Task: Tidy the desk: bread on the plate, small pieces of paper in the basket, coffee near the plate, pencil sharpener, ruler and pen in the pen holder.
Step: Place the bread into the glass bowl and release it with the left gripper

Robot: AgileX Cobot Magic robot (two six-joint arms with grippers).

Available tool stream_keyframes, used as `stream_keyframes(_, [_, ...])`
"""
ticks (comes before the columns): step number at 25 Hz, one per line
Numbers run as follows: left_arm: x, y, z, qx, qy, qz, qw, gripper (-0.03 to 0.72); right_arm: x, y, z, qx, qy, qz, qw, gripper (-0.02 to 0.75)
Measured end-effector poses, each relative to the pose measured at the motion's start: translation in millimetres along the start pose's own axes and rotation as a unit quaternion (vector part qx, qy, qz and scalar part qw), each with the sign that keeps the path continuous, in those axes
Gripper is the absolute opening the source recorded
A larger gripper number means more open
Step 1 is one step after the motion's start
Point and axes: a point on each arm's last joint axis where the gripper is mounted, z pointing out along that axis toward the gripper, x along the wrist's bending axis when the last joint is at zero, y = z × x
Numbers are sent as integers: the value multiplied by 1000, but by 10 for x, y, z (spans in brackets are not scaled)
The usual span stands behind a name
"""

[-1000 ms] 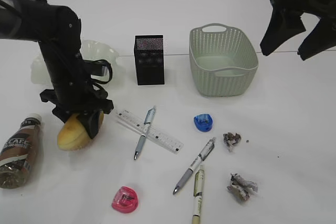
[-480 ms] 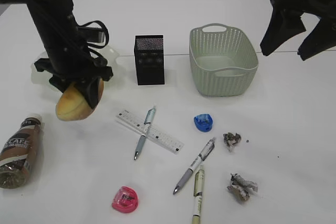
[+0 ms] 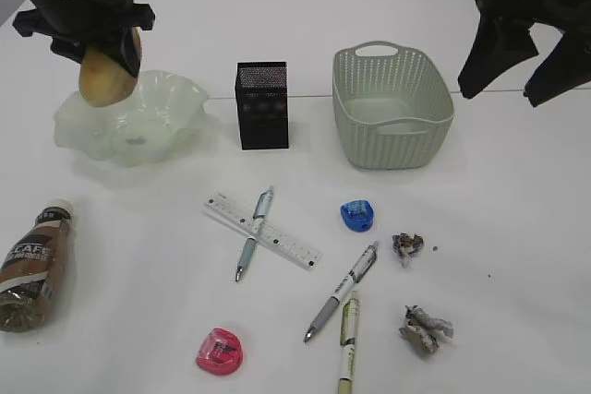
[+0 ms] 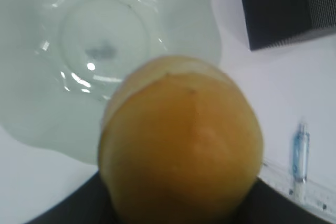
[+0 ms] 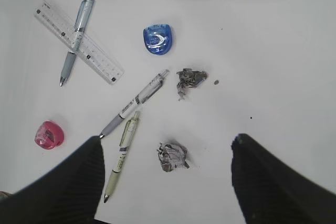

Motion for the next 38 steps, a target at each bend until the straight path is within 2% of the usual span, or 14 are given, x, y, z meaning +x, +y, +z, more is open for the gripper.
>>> stream_keyframes(4, [218,113,117,-38,9,-21,999,287,0,0,0,0,0,0,1000,552])
stream_keyframes(10, [323,182,590,-70,22,-18,997,290,0,0,0,0,0,0,1000,552])
stream_keyframes(20, [611,169,1030,-75,46,-24,996,341,0,0,0,0,0,0,1000,552])
stream_keyframes(23, [613,148,1090,-68,43,-28,996,403,0,0,0,0,0,0,1000,552])
stream_keyframes(27, [609,114,1159,-55,37,-36,997,573,0,0,0,0,0,1,1000,552])
stream_keyframes(29, [612,101,1193,-51,36,-37,997,633,0,0,0,0,0,1,1000,552])
stream_keyframes(38, [595,225,1077,-71,37,-33,996,657,0,0,0,0,0,3,1000,552])
